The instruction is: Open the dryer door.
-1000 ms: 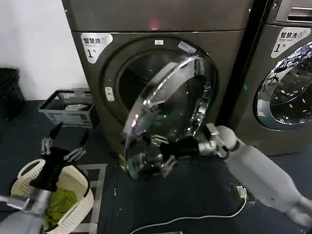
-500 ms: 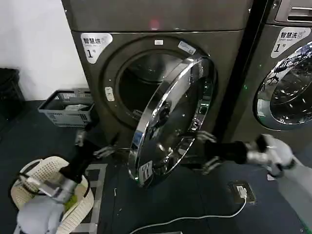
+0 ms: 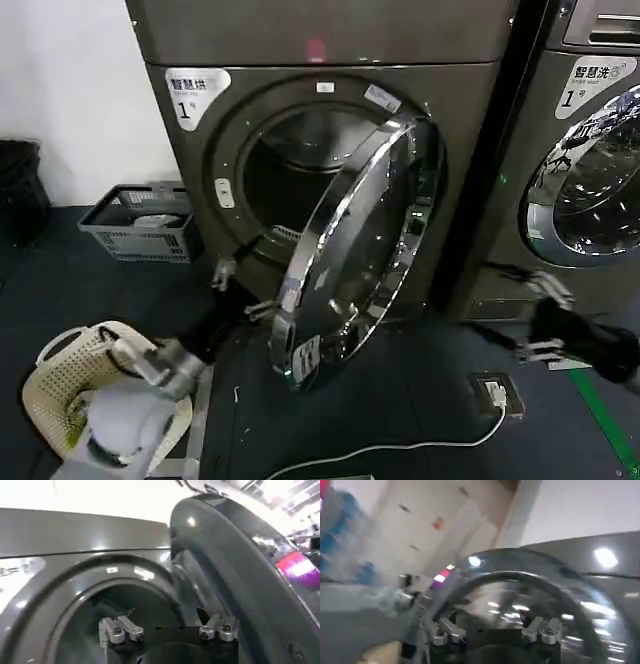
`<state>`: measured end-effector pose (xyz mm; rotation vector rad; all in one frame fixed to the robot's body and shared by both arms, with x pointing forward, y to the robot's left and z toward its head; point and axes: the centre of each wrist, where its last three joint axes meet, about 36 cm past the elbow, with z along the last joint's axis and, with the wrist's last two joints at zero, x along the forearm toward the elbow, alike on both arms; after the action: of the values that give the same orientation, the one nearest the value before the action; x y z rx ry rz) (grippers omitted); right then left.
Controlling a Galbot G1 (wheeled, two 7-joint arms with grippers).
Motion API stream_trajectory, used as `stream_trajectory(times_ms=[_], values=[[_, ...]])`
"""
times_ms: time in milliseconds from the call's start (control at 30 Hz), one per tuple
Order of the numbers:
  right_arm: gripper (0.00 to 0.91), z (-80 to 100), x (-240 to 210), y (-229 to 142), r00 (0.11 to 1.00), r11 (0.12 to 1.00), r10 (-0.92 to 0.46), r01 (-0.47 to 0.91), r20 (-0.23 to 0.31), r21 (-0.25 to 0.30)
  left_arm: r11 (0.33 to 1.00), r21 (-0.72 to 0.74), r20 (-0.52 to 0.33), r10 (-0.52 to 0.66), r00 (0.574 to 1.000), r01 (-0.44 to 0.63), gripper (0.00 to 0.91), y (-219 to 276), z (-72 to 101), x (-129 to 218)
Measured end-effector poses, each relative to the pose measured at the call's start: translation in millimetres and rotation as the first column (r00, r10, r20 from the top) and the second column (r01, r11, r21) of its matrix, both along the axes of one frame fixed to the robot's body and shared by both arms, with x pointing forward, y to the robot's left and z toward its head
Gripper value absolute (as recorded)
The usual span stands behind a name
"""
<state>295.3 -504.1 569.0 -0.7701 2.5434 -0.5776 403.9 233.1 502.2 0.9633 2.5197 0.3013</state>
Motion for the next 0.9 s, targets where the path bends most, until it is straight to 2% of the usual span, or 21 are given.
stream_trajectory(times_ms=[100,233,333,467,567,633,767,900], values=[[0.907,-0.4,-29.9,-12.2,0.968,0.969,-0.247,0.247,0.042,0.004,0.999,-0.009,-0.002,-0.033,0.999,0.033,0.907,-12.4,-1.6,3.6],[0.907,-6.4,-62.5,-25.1,0.835,0.838,-0.545,0.545,0.076,0.021,0.998,-0.019,-0.004,-0.066,0.998,0.066,0.907,-25.7,-3.9,7.7],[0.907,-11.3,-86.2,-33.9,0.641,0.646,-0.762,0.762,0.088,0.044,0.996,-0.029,-0.009,-0.088,0.996,0.088,0.907,-36.6,-5.8,11.2],[0.907,-18.1,-123.7,-44.8,0.310,0.314,-0.949,0.946,0.056,0.084,0.992,-0.032,-0.010,-0.119,0.993,0.119,0.907,-52.2,-6.3,18.9],[0.907,-18.1,-147.7,-54.7,0.061,0.066,-0.997,0.992,0.047,0.106,0.989,-0.028,-0.002,-0.145,0.989,0.145,0.907,-66.8,-4.4,25.2],[0.907,-14.7,-161.3,-62.0,-0.061,-0.054,-0.996,0.992,0.061,0.112,0.987,-0.026,-0.002,-0.157,0.988,0.157,0.907,-76.8,-4.6,30.2],[0.907,-8.3,-187.2,-81.1,-0.234,-0.217,-0.961,0.968,0.147,0.123,0.982,-0.018,-0.008,-0.189,0.982,0.189,0.907,-99.8,-6.0,39.2],[0.907,-7.5,-216.1,-102.1,-0.366,-0.348,-0.915,0.929,0.170,0.128,0.974,-0.006,-0.010,-0.224,0.974,0.224,0.907,-124.5,-6.0,49.5]])
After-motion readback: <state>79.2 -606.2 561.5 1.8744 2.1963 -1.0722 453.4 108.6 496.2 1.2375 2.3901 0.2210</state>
